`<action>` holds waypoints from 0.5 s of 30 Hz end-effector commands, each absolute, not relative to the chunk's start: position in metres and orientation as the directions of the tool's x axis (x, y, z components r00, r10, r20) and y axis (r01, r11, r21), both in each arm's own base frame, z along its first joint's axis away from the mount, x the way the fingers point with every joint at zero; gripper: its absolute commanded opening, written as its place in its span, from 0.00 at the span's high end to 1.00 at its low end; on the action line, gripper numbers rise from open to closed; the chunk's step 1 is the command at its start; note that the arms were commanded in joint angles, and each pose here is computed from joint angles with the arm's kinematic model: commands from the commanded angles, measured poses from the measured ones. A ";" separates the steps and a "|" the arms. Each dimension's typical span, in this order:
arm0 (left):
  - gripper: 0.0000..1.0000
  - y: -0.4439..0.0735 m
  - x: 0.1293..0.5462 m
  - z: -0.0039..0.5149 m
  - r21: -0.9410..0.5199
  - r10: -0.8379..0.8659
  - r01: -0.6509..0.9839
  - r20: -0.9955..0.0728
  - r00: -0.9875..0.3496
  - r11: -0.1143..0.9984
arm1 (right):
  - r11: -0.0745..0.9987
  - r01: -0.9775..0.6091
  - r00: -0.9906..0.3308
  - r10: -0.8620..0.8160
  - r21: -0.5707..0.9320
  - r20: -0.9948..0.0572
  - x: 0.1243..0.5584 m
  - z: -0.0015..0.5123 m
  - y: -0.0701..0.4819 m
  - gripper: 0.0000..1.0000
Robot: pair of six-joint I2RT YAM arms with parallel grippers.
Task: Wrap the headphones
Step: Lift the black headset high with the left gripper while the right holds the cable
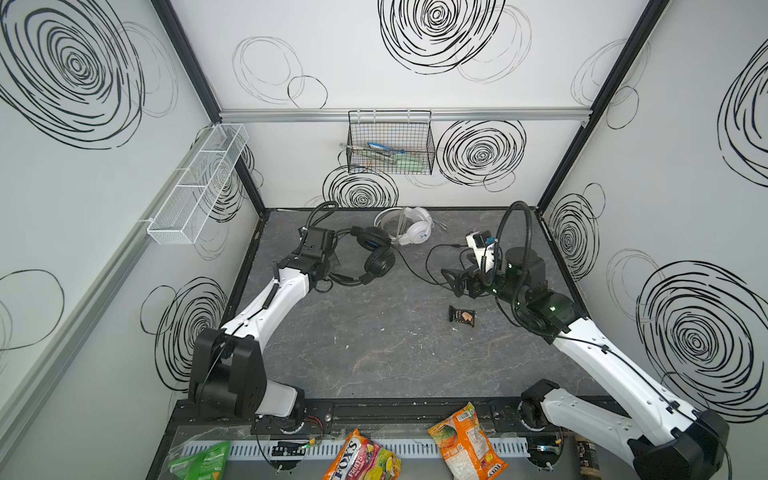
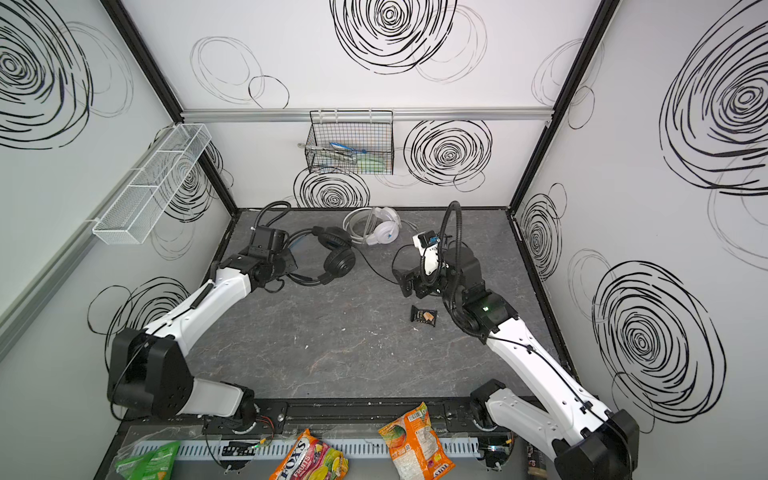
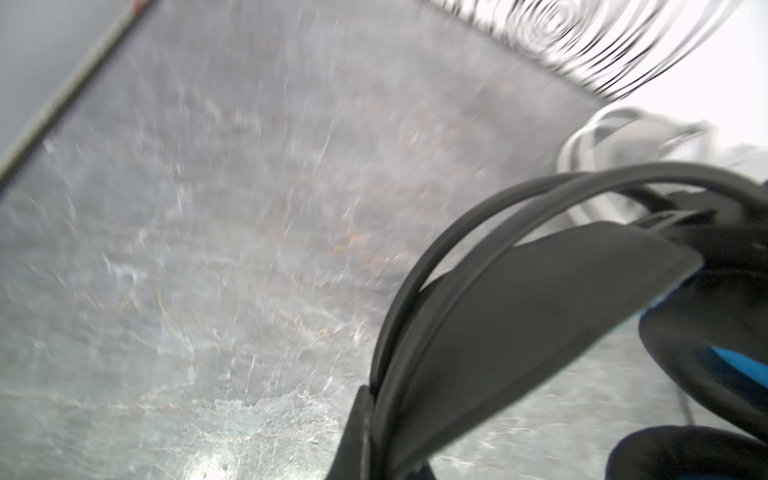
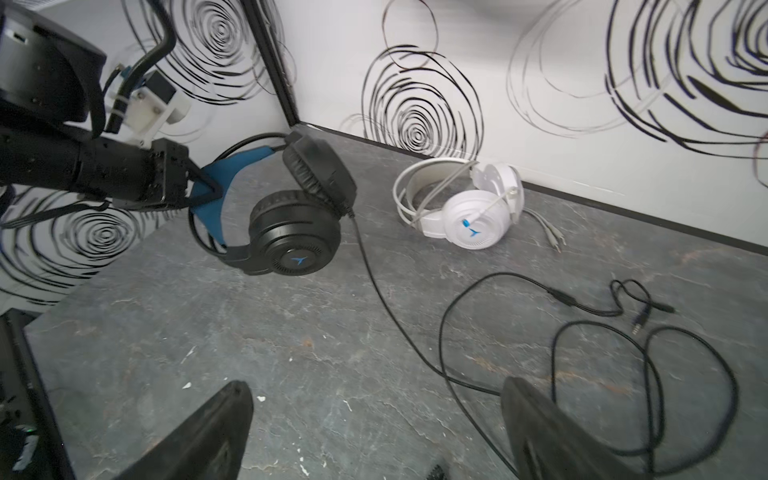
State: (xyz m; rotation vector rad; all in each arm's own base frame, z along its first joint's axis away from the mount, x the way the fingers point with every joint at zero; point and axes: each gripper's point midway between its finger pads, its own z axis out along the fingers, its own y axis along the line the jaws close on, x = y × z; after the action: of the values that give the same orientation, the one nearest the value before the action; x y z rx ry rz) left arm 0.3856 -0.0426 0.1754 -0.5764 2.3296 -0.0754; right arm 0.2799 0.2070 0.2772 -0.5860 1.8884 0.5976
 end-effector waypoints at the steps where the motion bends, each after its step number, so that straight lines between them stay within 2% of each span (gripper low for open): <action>1: 1.00 -0.054 0.383 0.236 -0.225 -0.369 -0.309 -0.740 -0.562 0.924 | 0.661 -0.731 -0.301 -0.085 0.173 -0.950 0.264 0.289 0.223 0.03; 9: 1.00 -0.106 0.350 0.294 -0.262 -0.287 -0.123 -0.807 -0.516 0.957 | 0.629 -0.758 -0.271 -0.063 0.172 -0.961 0.250 0.284 0.214 0.03; 15: 1.00 -0.130 0.336 0.325 -0.303 -0.273 -0.022 -0.823 -0.497 0.953 | 0.603 -0.793 -0.183 -0.094 0.090 -0.979 0.238 0.285 0.210 0.03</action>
State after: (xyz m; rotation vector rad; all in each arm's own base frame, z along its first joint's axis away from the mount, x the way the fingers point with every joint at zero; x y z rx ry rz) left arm 0.3327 -0.1222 0.2713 -0.1929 2.2267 -0.1952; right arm 0.2472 0.2088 0.2741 -0.6849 1.7549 0.7411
